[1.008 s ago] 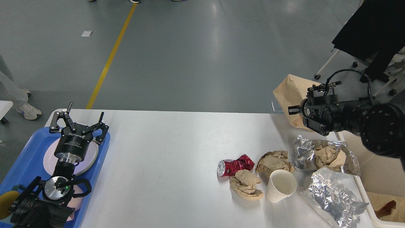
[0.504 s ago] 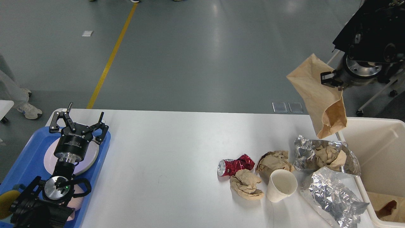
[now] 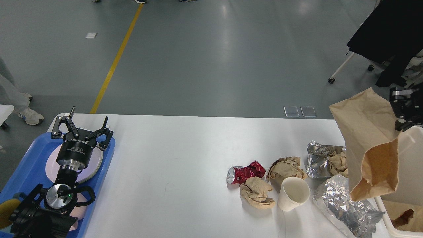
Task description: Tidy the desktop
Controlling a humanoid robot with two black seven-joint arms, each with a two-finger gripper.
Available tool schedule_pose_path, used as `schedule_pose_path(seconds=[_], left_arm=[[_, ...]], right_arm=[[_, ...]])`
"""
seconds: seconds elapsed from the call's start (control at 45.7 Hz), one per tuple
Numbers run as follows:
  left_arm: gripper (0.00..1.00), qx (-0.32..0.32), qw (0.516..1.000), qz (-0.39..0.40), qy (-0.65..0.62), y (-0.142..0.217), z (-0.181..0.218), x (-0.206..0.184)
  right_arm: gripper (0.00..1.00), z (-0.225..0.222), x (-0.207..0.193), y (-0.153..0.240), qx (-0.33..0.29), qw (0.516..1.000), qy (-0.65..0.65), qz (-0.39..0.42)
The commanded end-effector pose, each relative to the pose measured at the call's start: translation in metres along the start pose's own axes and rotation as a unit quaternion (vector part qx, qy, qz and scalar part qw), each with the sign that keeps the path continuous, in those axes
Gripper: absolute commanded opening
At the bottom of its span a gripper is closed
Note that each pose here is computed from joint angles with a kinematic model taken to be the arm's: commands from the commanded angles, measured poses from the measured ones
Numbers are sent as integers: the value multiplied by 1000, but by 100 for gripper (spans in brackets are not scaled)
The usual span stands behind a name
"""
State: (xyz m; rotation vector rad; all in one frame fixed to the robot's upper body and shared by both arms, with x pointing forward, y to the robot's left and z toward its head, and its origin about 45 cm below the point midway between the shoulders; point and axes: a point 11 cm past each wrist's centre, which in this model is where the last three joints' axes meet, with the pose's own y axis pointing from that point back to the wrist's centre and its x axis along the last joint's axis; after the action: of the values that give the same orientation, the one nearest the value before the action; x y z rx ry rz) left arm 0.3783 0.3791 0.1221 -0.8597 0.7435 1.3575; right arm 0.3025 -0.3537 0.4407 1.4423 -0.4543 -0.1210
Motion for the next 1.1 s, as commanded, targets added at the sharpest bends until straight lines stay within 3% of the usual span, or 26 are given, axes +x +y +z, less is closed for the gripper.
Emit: schedule_pose_path(seconds=[0.0, 0.219, 0.482, 0.613, 0.832, 1.073], left_arm=[[97, 0, 1000, 0, 0, 0, 0, 0], [97, 0, 1000, 1, 0, 1, 0, 1], [97, 0, 1000, 1, 0, 1, 0, 1], [97, 0, 1000, 1, 0, 1, 0, 1], [97, 1, 1000, 0, 1, 0, -1, 0], [97, 0, 1000, 0, 1, 0, -1, 0]], right_arm=[[0, 10, -3, 0, 2, 1000, -16, 1], [0, 63, 27, 1, -15, 994, -71, 81], [0, 195, 64, -52, -54, 975, -170, 130], [0, 236, 65, -104, -64, 969, -200, 132], [0, 264, 48, -195, -98, 968, -194, 124], [0, 259, 1, -294, -95, 969, -201, 107]])
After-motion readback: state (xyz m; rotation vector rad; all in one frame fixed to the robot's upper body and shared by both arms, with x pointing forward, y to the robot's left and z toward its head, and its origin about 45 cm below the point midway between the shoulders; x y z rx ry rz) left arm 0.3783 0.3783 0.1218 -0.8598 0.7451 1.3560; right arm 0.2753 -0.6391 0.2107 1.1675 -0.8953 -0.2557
